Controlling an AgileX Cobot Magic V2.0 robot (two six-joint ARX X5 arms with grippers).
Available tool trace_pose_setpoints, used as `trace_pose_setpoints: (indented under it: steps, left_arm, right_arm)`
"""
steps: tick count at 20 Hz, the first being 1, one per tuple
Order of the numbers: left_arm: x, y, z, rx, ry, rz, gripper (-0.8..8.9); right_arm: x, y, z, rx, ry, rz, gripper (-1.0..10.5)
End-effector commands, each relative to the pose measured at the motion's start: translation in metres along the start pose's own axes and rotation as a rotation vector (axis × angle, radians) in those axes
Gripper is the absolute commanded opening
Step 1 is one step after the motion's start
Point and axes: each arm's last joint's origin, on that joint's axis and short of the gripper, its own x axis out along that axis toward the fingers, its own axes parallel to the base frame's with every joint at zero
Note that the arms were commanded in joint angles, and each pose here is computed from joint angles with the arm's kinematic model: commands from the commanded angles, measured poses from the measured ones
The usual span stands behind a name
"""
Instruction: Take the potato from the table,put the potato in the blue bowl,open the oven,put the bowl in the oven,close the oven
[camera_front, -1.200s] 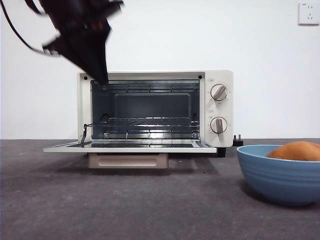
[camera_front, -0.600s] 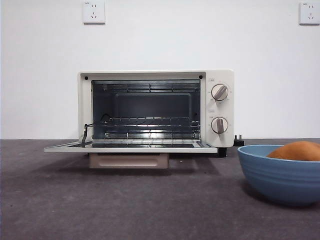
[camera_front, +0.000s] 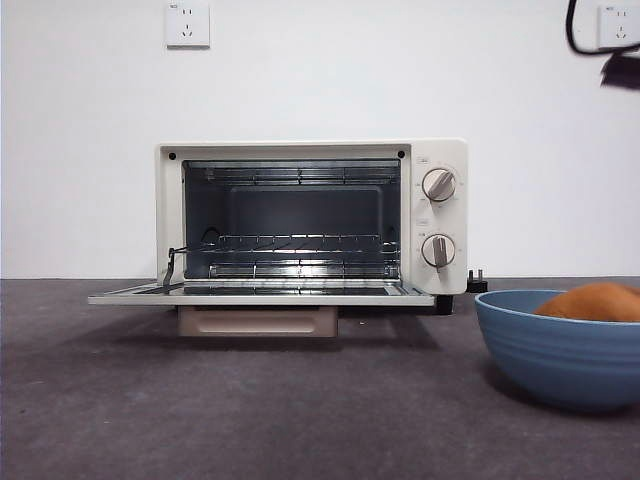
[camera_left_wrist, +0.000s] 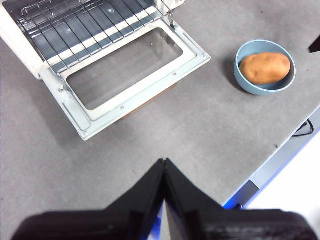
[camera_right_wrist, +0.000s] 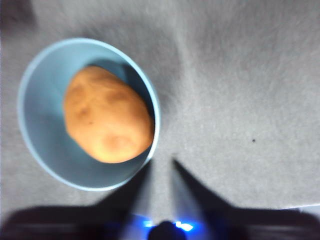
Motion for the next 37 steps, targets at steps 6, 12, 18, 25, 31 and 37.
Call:
trace_pose_setpoints:
  steps: [6,12,18,25,31,37]
  left_arm:
    - [0.001,0.0,-0.002,0.011,0.012,-0.003,-0.06]
    - [0.001,-0.001,-0.003,0.01,0.026,-0.004,-0.06]
    - [0.001,-0.001,-0.003,0.01,0.028,-0.004,-0.06]
    - [0.001,-0.001,-0.003,0.01,0.028,-0.004,-0.06]
    - [0.001,-0.001,-0.003,0.01,0.028,-0.004,-0.06]
    - [0.001,-0.001,-0.003,0.01,0.028,-0.004,-0.06]
  right_arm:
    - [0.023,0.004,0.013,-0.025,0.025,-0.013,1.9]
    - [0.044,0.007,0.023,-0.021,0.049,-0.055,1.9]
    - [0.052,0.008,0.027,-0.021,0.039,-0.066,1.8]
    - [0.067,0.009,0.03,-0.011,0.105,-0.072,1.2]
    - [0.067,0.009,0.032,0.014,0.093,-0.088,-0.1]
    - [0.057,0.03,0.031,0.196,0.083,-0.032,-0.1]
